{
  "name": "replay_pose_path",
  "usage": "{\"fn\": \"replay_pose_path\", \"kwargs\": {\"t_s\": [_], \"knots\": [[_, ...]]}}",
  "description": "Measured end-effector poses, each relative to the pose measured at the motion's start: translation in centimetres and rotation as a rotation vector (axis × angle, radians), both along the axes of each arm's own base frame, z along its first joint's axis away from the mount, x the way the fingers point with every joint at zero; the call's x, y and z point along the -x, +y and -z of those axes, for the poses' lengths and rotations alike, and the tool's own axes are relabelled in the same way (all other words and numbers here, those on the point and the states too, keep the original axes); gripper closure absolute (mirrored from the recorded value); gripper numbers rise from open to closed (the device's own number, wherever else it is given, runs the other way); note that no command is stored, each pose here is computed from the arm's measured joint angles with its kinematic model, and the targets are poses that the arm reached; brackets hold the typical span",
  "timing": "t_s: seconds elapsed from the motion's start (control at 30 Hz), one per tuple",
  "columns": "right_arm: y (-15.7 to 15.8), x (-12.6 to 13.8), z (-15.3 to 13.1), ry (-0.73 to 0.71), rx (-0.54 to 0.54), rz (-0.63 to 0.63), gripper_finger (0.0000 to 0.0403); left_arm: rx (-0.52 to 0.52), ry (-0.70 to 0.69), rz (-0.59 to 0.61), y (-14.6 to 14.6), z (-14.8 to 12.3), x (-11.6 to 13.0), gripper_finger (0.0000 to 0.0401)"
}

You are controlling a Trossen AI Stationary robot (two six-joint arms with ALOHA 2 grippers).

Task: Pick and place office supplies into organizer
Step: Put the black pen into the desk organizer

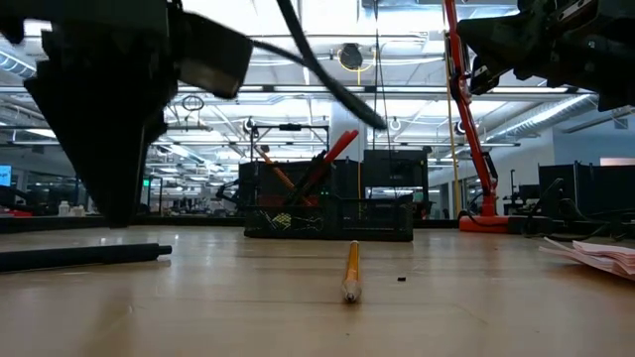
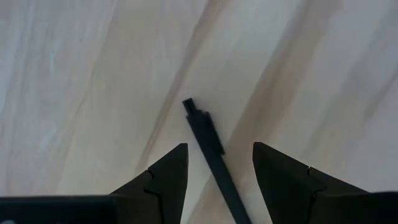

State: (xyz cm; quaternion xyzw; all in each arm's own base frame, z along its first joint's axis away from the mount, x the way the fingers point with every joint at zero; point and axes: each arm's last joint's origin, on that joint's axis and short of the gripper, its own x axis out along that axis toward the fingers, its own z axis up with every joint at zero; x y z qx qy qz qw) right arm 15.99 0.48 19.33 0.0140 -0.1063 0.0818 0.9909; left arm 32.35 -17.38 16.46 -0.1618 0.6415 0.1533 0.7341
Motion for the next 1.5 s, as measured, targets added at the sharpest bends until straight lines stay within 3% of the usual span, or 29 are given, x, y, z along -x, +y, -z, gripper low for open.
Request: {"fn": "replay_pose_path", "kwargs": {"t_s": [0.4, 0.63, 1.03, 1.2, 1.37, 1.5], "knots": [[0.0, 0.0, 0.0, 0.001, -0.003, -0.001, 0.0399, -0.002, 0.08, -0.026, 1.4, 3.2, 0.2, 0.0214], [0.0, 0.0, 0.0, 0.0, -0.003, -0.001, 0.0399, 0.03, 0.063, 0.031, 1.5, 4.4, 0.7, 0.0219], [0.0, 0.0, 0.0, 0.0, -0.003, -0.001, 0.0399, 0.015, 0.047, 0.153, 1.3, 4.3, 0.7, 0.0365], [0.0, 0.0, 0.0, 0.0, -0.003, -0.001, 0.0399, -0.001, -0.03, 0.235, 1.0, 4.2, 0.1, 0.0384], [0.0, 0.0, 0.0, 0.0, -0.003, -0.001, 0.0399, -0.096, -0.2, 0.354, 0.8, 3.0, -0.7, 0.0361], [0.0, 0.0, 0.0, 0.001, -0.01, -0.002, 0.0399, -0.321, -0.339, 0.423, 1.3, 1.1, -1.2, 0.0359]]}}
